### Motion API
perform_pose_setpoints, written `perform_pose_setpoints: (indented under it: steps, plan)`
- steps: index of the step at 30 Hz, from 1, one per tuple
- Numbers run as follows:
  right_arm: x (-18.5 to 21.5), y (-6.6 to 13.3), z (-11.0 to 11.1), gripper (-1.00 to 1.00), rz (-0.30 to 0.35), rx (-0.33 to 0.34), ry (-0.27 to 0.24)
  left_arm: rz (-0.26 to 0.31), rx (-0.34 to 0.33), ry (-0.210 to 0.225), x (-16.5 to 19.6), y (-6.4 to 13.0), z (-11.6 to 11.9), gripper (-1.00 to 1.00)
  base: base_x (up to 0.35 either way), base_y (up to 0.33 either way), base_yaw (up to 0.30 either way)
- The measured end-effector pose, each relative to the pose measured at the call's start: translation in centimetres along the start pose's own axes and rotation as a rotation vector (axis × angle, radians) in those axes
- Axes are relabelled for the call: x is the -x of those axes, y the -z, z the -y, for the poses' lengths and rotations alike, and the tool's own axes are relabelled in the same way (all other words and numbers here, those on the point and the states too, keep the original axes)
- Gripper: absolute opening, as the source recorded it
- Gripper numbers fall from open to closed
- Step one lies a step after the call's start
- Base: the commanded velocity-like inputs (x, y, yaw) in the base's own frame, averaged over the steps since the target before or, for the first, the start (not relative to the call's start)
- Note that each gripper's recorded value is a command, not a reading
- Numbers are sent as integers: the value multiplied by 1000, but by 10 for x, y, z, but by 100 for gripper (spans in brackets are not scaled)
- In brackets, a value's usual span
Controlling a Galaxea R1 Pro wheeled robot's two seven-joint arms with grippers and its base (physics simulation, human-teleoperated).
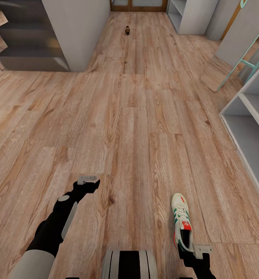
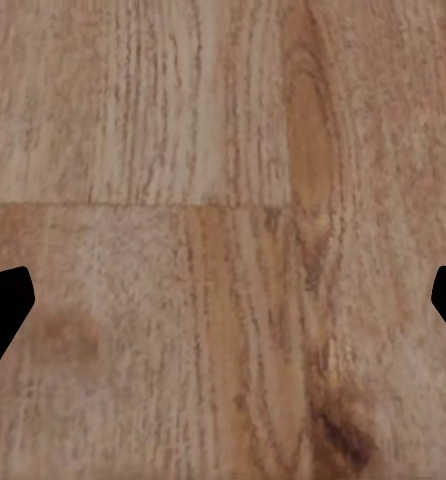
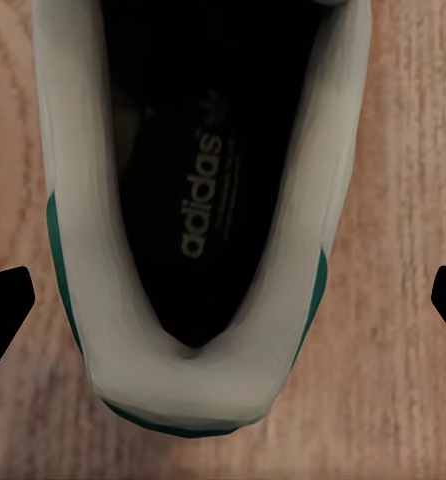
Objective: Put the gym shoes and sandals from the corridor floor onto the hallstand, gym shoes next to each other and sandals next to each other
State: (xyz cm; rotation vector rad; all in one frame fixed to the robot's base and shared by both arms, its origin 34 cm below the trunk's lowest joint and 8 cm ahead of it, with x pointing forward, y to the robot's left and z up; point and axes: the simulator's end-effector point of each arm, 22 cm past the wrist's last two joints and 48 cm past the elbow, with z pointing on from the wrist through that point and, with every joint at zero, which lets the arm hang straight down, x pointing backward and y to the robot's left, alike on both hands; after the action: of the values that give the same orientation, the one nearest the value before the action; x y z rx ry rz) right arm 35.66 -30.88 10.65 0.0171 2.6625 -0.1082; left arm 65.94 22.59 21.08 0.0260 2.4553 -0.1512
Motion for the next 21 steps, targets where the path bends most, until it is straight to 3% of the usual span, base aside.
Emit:
perform_pose_setpoints:
  steps: [13, 21]
  plan:
    - [-1, 0, -1, 100, 0, 2, 1, 22, -1, -2, 13, 4, 1, 100, 0, 0, 0]
    - [-7, -1, -2, 100, -13, 3, 1, 6, 0, 0, 2, 2, 0, 100, 0, 0, 20]
